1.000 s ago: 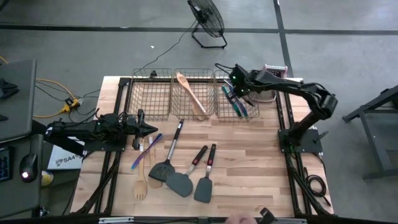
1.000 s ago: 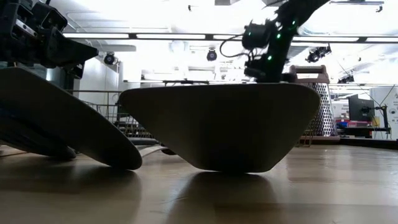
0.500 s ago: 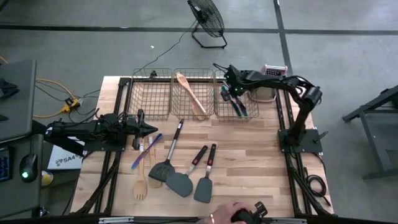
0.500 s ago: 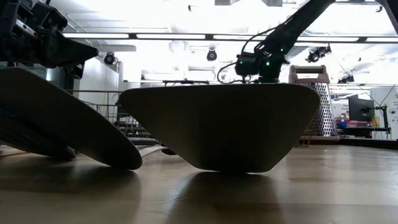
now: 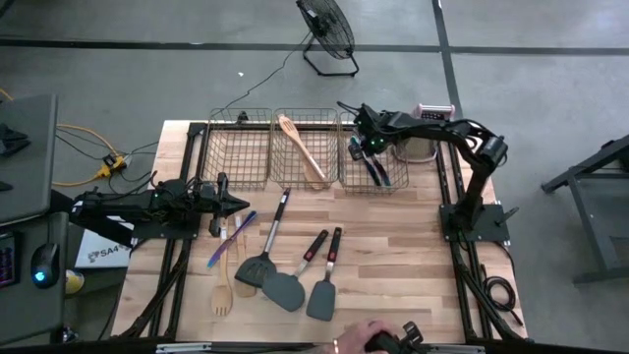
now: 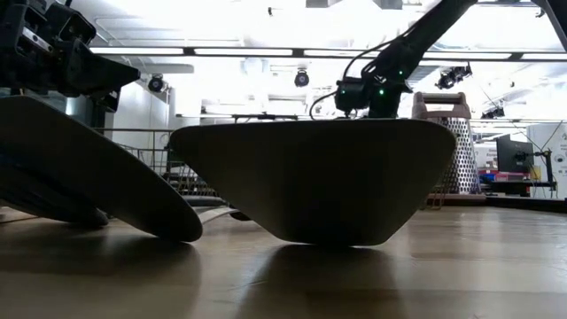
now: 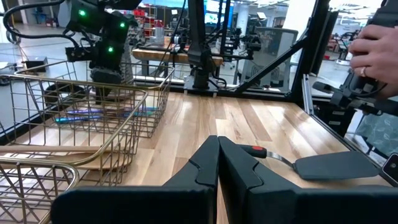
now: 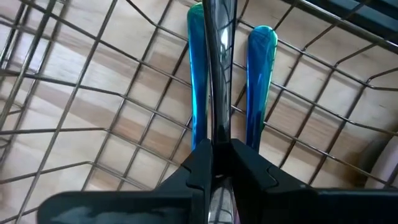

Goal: Pick & Place Kitchen Items
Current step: Put the black knife into the right wire basket

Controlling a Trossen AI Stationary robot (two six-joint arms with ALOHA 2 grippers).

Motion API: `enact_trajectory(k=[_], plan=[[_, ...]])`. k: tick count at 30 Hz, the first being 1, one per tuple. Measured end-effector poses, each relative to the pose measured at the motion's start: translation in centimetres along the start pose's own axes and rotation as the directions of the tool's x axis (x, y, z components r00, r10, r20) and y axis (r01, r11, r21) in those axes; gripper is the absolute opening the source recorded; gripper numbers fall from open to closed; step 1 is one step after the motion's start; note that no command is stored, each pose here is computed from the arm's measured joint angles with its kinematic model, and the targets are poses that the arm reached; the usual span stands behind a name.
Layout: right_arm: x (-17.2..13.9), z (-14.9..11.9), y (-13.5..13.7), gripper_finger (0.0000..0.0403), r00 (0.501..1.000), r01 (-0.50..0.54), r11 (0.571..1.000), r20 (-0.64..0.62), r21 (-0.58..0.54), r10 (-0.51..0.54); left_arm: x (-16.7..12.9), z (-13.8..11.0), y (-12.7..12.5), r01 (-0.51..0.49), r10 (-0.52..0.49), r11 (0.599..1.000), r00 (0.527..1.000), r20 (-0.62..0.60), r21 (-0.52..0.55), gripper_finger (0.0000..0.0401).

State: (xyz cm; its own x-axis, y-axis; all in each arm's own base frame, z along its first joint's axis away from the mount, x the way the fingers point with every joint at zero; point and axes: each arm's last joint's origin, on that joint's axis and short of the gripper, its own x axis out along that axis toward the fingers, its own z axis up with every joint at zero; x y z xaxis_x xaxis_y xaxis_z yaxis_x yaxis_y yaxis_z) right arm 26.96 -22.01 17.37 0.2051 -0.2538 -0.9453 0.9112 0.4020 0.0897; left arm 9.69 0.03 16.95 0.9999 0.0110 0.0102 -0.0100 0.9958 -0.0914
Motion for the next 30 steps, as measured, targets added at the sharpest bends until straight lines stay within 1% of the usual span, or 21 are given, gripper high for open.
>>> enact_trajectory(k=[9, 14, 21, 30], plan=[[-1.1, 0.0, 0.2, 0.0036, 1.0, -0.015, 1.0, 0.022, -0.013, 0.015, 0.0, 0.0, 0.0, 0.0, 0.0, 1.0, 1.0, 0.0, 0.0, 0.0003], [-1.0, -0.2, 0.4, 0.0035, 0.999, -0.039, 0.997, 0.001, -0.069, 0.039, 0.0, 0.0, 0.0, 0.0, 0.0, 1.0, 1.0, 0.0, 0.0, 0.0003], [-0.9, -0.3, 0.4, 0.0036, 0.999, -0.051, 0.993, -0.018, -0.104, 0.049, 0.0, 0.0, 0.0, 0.0, 0.0, 1.0, 1.0, 0.0, 0.0, 0.0003], [0.8, -0.6, 0.3, 0.0038, 0.995, -0.055, 0.987, -0.085, -0.148, 0.042, 0.0, 0.0, 0.0, 0.0, 0.0, 1.0, 1.0, 0.0, 0.0, 0.0003]])
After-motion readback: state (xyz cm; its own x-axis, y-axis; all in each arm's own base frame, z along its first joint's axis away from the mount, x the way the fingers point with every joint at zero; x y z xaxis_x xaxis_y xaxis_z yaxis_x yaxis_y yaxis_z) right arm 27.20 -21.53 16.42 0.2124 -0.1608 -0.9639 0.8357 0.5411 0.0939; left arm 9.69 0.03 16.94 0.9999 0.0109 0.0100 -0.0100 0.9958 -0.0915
